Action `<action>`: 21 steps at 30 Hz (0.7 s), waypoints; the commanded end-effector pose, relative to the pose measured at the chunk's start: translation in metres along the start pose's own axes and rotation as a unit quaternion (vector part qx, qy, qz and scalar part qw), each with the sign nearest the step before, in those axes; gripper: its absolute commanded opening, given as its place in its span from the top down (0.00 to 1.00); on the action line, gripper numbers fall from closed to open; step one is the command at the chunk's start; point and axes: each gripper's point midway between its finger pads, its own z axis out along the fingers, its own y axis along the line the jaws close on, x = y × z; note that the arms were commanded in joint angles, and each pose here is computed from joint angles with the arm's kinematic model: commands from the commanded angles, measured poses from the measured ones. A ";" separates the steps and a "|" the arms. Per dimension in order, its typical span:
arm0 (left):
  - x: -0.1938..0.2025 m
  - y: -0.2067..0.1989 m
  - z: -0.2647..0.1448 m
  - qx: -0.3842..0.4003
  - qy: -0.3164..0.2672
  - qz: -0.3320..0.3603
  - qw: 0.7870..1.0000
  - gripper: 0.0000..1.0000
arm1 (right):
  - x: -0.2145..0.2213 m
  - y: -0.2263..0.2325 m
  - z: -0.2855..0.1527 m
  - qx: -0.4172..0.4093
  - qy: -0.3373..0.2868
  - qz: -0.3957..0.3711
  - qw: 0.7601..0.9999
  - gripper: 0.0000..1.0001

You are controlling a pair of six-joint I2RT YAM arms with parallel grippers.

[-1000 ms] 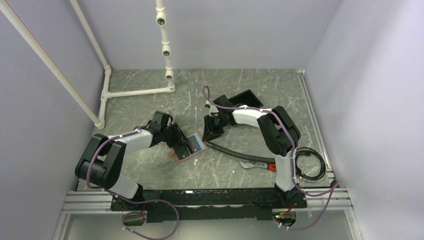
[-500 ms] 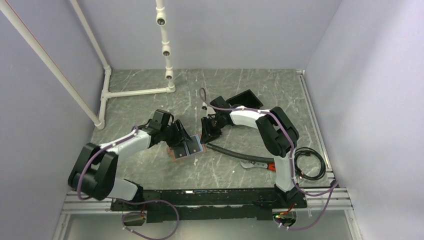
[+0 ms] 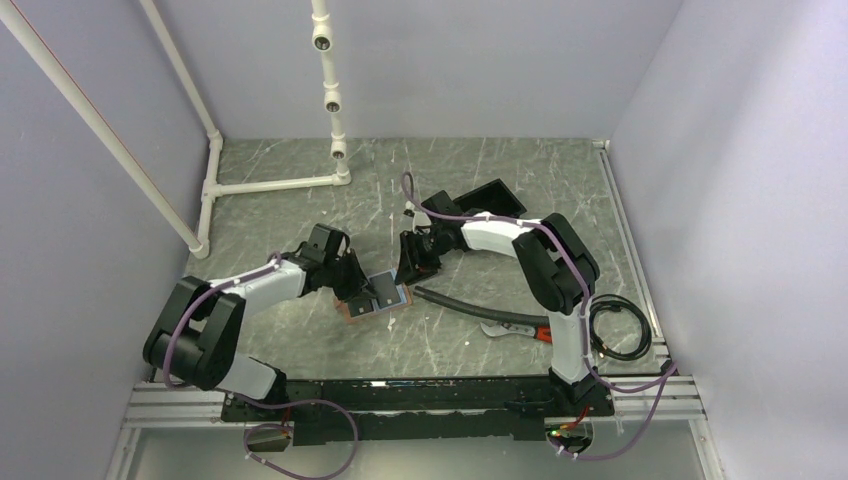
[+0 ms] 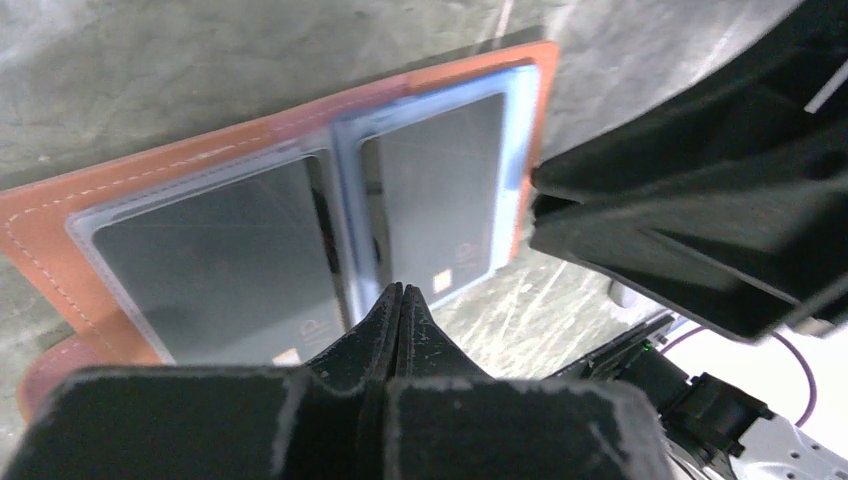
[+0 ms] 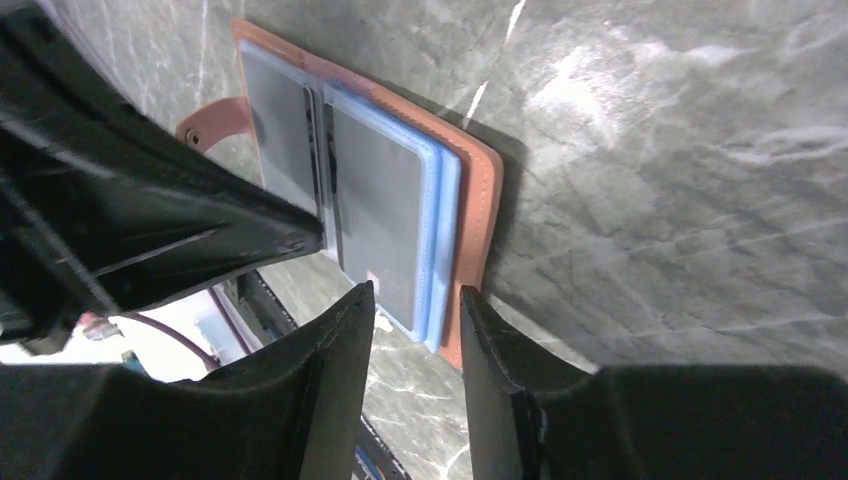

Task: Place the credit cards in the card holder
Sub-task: Insert the credit card into the card holder, then turn over the card slot in the card holder.

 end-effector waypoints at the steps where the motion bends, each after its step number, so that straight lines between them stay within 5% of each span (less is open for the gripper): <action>1: 0.002 0.010 0.009 -0.011 0.000 0.001 1.000 1.00 | -0.004 0.025 -0.005 -0.044 -0.008 -0.017 0.999 0.60; 21: 0.022 0.046 0.024 -0.055 0.025 -0.021 0.998 1.00 | 0.002 0.034 -0.018 -0.007 -0.023 -0.048 0.999 0.57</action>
